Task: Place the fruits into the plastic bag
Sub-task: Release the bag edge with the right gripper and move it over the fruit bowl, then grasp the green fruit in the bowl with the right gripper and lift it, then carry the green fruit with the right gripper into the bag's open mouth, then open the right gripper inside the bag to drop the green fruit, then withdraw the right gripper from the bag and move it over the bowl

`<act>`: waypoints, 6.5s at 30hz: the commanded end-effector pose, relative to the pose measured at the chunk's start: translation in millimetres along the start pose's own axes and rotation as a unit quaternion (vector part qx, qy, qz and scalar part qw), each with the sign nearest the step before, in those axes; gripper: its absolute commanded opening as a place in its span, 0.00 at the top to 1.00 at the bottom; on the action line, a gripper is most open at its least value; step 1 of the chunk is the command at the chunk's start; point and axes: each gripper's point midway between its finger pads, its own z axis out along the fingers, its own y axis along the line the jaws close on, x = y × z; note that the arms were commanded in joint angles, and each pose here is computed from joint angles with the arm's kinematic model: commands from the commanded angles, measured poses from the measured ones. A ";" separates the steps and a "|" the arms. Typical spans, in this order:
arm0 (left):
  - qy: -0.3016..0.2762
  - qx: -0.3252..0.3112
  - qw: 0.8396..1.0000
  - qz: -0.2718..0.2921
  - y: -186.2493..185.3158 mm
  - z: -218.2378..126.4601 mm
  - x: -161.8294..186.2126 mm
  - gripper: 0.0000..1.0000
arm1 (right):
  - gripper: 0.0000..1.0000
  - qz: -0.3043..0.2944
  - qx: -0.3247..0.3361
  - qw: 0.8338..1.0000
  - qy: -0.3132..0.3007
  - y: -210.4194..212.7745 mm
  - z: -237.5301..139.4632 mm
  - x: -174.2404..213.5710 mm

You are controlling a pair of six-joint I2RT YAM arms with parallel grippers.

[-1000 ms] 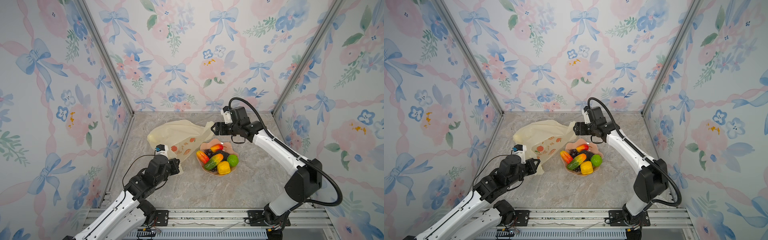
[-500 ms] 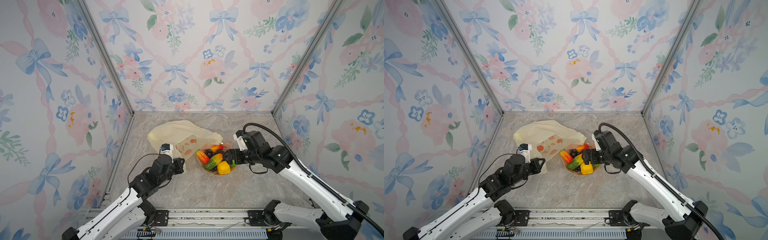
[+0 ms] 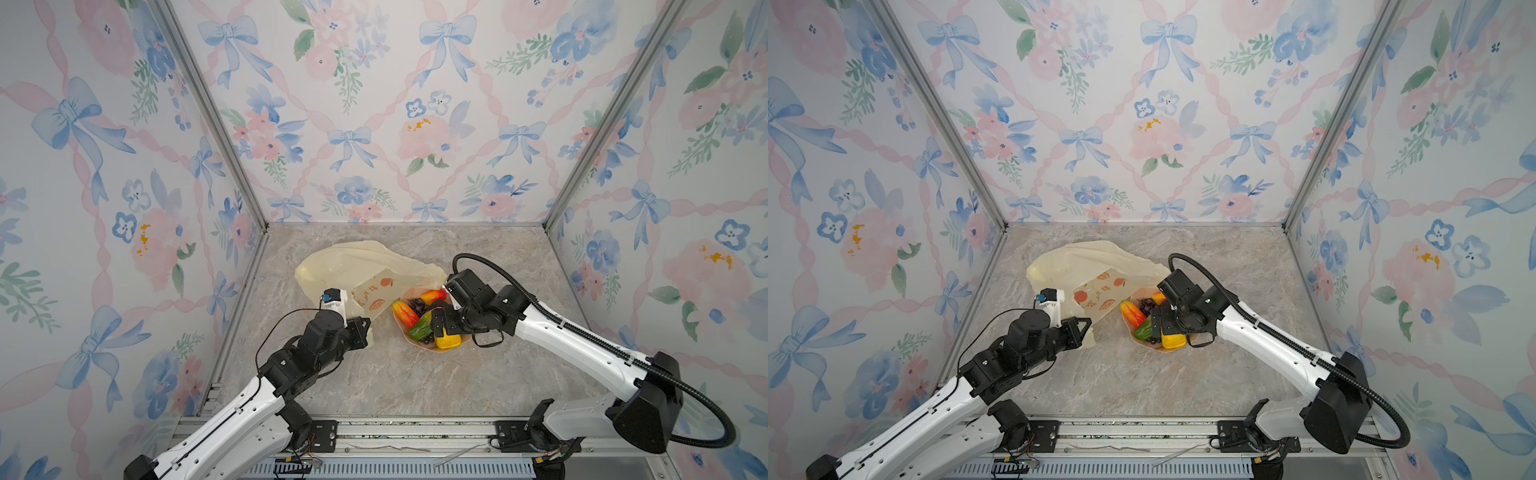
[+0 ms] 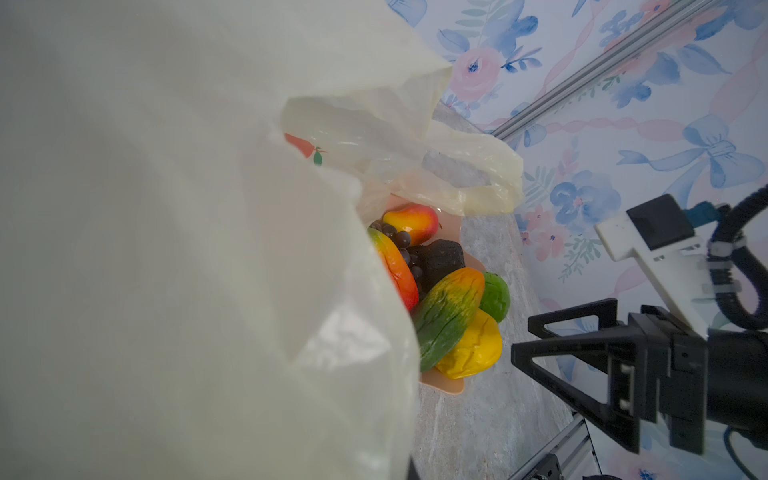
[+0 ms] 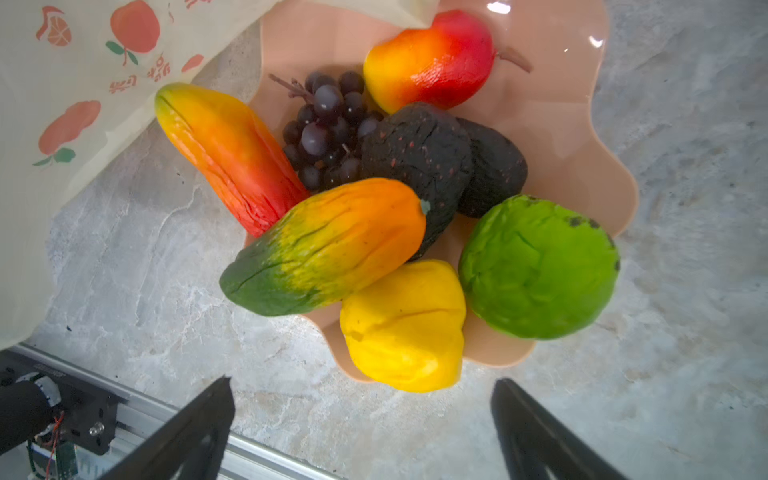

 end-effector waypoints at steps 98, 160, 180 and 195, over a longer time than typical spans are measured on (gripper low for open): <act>-0.017 0.042 0.999 0.014 -17.6 -12.8 -8.7 1.00 | 0.47 0.106 -0.377 0.901 -0.188 63.6 -164.4 -77.2; -0.007 0.119 0.993 -0.025 -46.9 3.0 -7.4 1.00 | 0.40 0.164 -0.244 0.956 -0.018 200.6 178.8 -124.0; -0.015 0.129 0.991 -0.037 -47.5 -1.8 -11.2 1.00 | 0.11 0.127 -0.339 0.929 -0.082 222.8 78.4 -162.5; -0.029 0.107 0.993 -0.049 -26.4 -10.2 -7.2 1.00 | 0.11 0.025 -0.204 0.976 -0.066 127.7 -37.8 -102.3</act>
